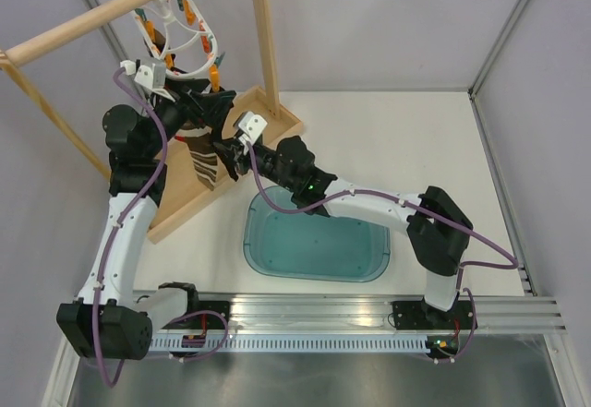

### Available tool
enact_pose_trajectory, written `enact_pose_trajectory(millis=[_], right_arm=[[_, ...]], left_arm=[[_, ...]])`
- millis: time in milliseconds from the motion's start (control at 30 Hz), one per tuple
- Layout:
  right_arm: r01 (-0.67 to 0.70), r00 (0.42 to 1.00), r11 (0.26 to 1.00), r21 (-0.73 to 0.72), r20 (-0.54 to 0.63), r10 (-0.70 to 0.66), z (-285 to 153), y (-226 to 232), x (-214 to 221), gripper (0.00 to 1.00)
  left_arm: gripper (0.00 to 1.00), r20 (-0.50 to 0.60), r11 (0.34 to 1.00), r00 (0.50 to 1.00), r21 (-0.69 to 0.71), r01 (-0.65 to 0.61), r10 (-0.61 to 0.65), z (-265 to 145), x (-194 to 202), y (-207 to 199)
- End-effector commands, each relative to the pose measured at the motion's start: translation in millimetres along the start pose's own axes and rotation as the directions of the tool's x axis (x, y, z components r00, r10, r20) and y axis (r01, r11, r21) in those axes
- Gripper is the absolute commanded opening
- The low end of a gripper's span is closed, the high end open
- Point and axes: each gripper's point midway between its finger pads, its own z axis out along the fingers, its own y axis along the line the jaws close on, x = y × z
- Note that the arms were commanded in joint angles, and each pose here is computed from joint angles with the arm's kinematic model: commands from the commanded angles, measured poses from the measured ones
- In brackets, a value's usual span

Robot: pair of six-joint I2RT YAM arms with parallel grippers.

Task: Remove the socks clipped to the hanger

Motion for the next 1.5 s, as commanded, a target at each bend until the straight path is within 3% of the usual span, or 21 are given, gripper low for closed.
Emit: enact_pose_trajectory(millis=[0,333,567,1000,1100,1233,1467], right_arm=[[0.001,0.998,0.999,-0.035,0.067,0.002,-5,12,-32,0.01],[-0.004,0.998,0.997,-0.075,0.067,0.009,-4,28,-30,0.01],[-0.006,0.997,0.997,-0.073,0.077,0.012,-5,31,-33,0.01],[-0.001,0.997,0.998,-0.07,0.083,0.007,-6,29,-38,0.01],[-0.002,0.996,0.997,-0.072,0.086,0.008,-6,30,-40,0.01],[0.0,0.997,0.997,-0.073,0.082,0.006,-6,30,-38,0.01],[-0.004,0.997,0.997,-0.077,0.074,0.01,-5,31,-33,0.01]], left_arm=[[0.88,0.053,0.998,0.997,0.004,-0.055,0.055,7,-20,2],[0.81,0.058,0.999,0.998,-0.008,-0.039,0.04,16,-17,11],[0.91,0.096,0.998,0.994,-0.036,-0.053,0.056,6,-14,9],[0.92,0.132,0.996,0.988,-0.039,-0.074,0.079,17,-28,10],[0.82,0.131,0.997,0.988,-0.035,-0.074,0.078,19,-29,10],[0.6,0.133,0.997,0.988,-0.031,-0.074,0.078,20,-29,10],[0.44,0.143,0.996,0.986,-0.023,-0.081,0.084,20,-34,6]])
